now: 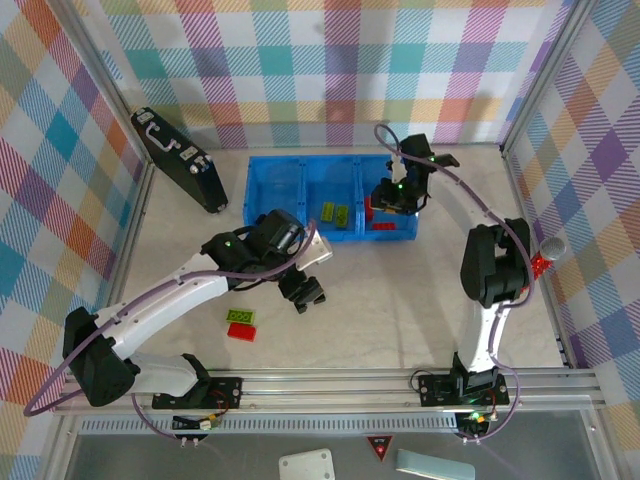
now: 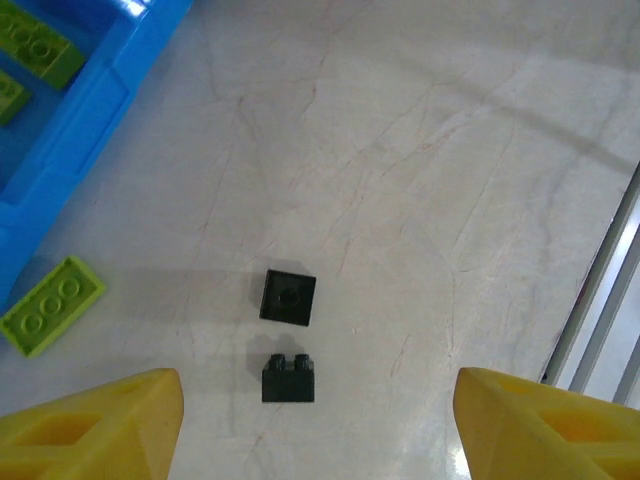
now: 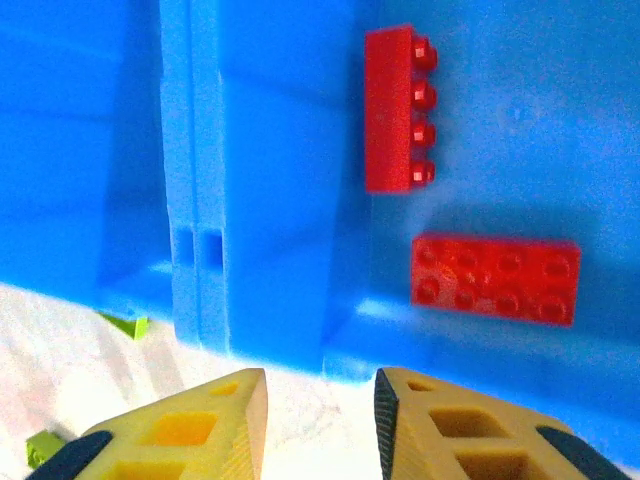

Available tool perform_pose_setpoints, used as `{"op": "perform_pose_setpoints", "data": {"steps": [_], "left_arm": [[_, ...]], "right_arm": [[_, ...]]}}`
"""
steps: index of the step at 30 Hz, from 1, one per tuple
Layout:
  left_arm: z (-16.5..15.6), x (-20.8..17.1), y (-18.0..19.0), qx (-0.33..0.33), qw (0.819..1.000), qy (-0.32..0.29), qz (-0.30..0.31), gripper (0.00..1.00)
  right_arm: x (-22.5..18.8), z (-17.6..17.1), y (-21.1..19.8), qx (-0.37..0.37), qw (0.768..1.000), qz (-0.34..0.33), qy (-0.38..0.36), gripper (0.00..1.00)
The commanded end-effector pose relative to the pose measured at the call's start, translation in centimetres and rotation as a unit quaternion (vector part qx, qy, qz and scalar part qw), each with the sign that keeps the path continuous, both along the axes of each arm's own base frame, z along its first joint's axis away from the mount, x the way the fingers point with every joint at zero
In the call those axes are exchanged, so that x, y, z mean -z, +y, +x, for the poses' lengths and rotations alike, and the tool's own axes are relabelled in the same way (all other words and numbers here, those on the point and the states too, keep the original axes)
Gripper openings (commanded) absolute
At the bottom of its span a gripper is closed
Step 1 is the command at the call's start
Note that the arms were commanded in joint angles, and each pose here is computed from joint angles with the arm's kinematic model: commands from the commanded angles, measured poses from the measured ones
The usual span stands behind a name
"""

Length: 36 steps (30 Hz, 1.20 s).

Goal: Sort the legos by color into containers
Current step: Move the lego to the bottom-center of the table.

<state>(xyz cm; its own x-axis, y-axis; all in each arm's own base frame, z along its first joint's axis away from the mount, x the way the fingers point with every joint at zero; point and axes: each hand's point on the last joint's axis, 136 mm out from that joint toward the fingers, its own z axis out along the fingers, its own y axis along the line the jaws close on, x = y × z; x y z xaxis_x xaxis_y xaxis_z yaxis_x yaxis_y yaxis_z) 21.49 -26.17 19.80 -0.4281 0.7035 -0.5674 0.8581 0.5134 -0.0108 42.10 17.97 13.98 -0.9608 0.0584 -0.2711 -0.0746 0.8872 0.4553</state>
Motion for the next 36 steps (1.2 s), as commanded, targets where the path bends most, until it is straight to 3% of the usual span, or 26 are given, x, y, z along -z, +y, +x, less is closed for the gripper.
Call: {"op": "perform_pose_setpoints", "data": {"steps": [1, 6, 10, 17, 24, 29, 36], "left_arm": [[-0.1, 0.6, 1.9, -0.088, 0.995, 0.041, 0.028, 0.71], [0.8, 1.9, 4.9, -0.223, 0.974, 0.035, 0.031, 0.7], [0.2, 3.7, 7.2, -0.299, 0.952, 0.047, 0.041, 0.73], [-2.2, 7.6, 11.6, -0.401, 0.905, 0.086, 0.109, 0.78], [-3.6, 9.5, 14.5, -0.483, 0.859, 0.097, 0.137, 0.79], [-4.3, 11.2, 15.2, -0.514, 0.839, 0.112, 0.138, 0.8], [-4.8, 13.1, 16.6, -0.556, 0.812, 0.123, 0.127, 0.92]], "right_arm": [[-1.5, -1.2, 0.4, 0.003, 1.0, 0.02, -0.02, 0.36], [-1.6, -3.9, 0.0, 0.008, 0.999, 0.023, -0.021, 0.36], [-1.5, -5.6, -0.2, 0.007, 0.999, 0.027, -0.024, 0.36], [-1.5, -8.0, -0.6, 0.004, 0.999, 0.026, -0.024, 0.37], [-0.7, -9.6, -0.9, 0.005, 0.999, 0.029, -0.016, 0.37], [-0.2, -10.7, -0.9, 0.002, 1.0, 0.029, -0.009, 0.37], [0.3, -12.1, -1.2, 0.0, 1.0, 0.026, -0.003, 0.37]]}}
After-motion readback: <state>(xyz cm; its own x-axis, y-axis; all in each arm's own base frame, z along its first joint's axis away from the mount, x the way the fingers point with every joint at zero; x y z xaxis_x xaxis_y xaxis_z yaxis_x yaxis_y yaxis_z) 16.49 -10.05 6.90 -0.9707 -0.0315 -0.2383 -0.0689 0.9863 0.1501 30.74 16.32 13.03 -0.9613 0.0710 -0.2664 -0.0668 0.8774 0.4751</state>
